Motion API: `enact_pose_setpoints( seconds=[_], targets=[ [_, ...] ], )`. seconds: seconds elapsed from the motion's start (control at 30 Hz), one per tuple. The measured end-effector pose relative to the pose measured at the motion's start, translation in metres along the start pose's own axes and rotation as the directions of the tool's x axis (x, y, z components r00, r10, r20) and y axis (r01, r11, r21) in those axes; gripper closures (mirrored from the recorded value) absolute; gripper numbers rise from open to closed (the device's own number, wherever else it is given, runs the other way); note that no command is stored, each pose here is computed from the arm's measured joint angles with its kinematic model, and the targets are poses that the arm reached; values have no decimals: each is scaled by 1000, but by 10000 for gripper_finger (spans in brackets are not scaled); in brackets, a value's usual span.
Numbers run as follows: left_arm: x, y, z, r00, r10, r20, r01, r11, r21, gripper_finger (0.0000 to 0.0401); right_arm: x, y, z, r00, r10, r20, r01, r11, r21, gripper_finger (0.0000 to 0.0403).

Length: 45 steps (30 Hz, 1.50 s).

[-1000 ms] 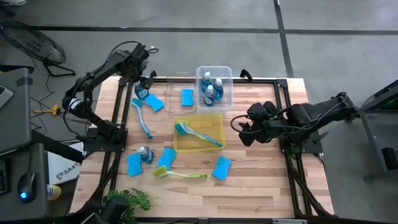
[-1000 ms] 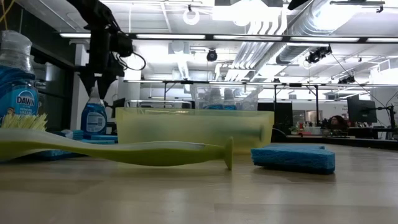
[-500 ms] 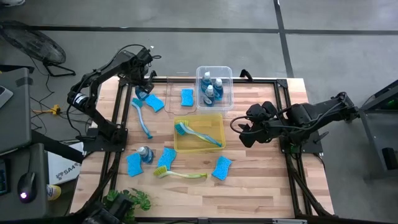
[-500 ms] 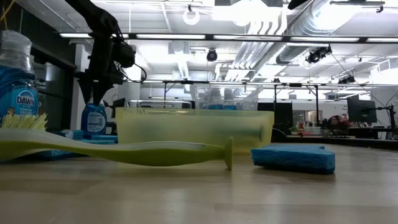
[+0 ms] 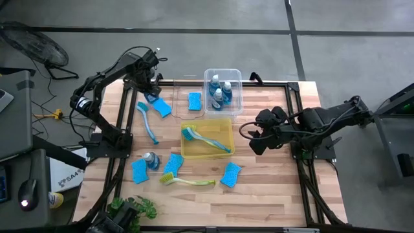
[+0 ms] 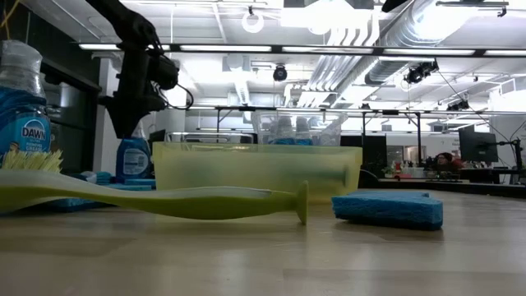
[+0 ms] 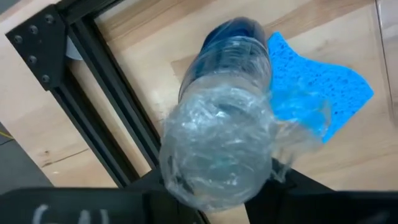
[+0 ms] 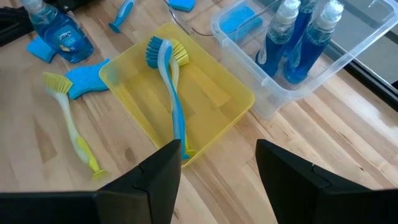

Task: Pick & Place Kitchen Sink Supplies
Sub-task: Put the blue dishwasher liquid into the white bin

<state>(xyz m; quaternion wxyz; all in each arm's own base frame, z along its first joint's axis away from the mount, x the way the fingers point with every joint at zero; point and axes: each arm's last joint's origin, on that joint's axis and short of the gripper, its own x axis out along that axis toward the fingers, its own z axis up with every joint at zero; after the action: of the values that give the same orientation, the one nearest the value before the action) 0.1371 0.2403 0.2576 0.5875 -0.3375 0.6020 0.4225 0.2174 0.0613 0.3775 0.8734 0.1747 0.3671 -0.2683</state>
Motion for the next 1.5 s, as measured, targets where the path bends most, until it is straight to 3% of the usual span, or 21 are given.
enact_pose_setpoints(
  seconds=[0.3, 0.63, 0.8, 1.2, 1.5],
  targets=[
    [0, -1, 0, 1000, -29, 0, 29, 999, 24, 288, 0, 0, 0, 1000, 1, -1, -1, 1000, 0, 203],
    [0, 1, 0, 999, 32, 4, -32, 999, -7, 160, 0, 0, 0, 1000, 2, -3, -2, 1000, 0, 203],
    [0, 1, 5, 998, 37, 57, -40, 998, 56, 115, 0, 1, -1, 1000, 20, -23, -20, 1000, 4, 203],
    [-2, -2, 18, 982, -43, 182, 0, 974, 228, 107, 0, 1, -1, 999, 30, -35, -31, 999, -22, 203],
    [2, -2, 15, 991, -35, 132, -16, 932, 362, 107, 0, 1, -1, 998, 41, -49, -42, 999, -20, 203]
  ],
)
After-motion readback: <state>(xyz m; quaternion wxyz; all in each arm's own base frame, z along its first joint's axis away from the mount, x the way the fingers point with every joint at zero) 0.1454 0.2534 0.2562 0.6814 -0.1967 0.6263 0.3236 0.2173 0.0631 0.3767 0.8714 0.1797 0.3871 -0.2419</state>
